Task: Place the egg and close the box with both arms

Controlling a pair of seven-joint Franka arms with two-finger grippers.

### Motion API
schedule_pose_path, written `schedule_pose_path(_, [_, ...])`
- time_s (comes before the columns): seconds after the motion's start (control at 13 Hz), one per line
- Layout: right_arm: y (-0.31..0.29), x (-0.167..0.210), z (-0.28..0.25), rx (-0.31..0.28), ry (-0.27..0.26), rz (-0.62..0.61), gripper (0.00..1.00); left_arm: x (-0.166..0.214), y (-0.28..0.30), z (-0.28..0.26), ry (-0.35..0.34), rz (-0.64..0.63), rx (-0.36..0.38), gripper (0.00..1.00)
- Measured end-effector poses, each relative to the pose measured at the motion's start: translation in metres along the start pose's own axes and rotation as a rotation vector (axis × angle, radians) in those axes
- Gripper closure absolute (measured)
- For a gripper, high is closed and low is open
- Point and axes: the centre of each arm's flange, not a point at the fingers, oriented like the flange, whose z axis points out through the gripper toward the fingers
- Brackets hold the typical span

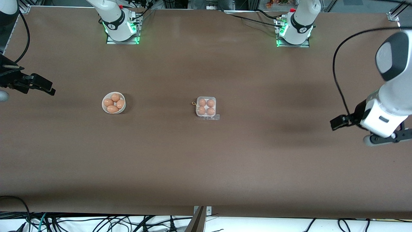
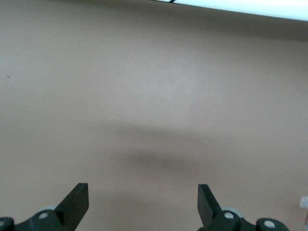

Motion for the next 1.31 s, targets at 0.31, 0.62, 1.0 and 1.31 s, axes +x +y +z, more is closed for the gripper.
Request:
schedule_pose_path(0.31, [0.000, 0.000, 0.000, 0.000, 0.000, 0.000, 0.00, -0.042, -0.014, -0.020, -0.013, 0.037, -0.013, 0.00])
schedule_pose_path(0.62, [0.000, 0.000, 0.000, 0.000, -0.001, 0.000, 0.00, -0.055, -0.039, -0.012, 0.002, 0.025, -0.023, 0.00])
schedule_pose_path(1.0, [0.000, 0.000, 0.000, 0.000, -0.002, 0.000, 0.00, -0.052, -0.036, -0.008, 0.042, 0.033, -0.037, 0.00])
schedule_pose_path(1.31, [0.000, 0.000, 0.000, 0.000, -0.002, 0.000, 0.00, -0.052, -0.032, -0.003, 0.033, 0.040, -0.036, 0.00])
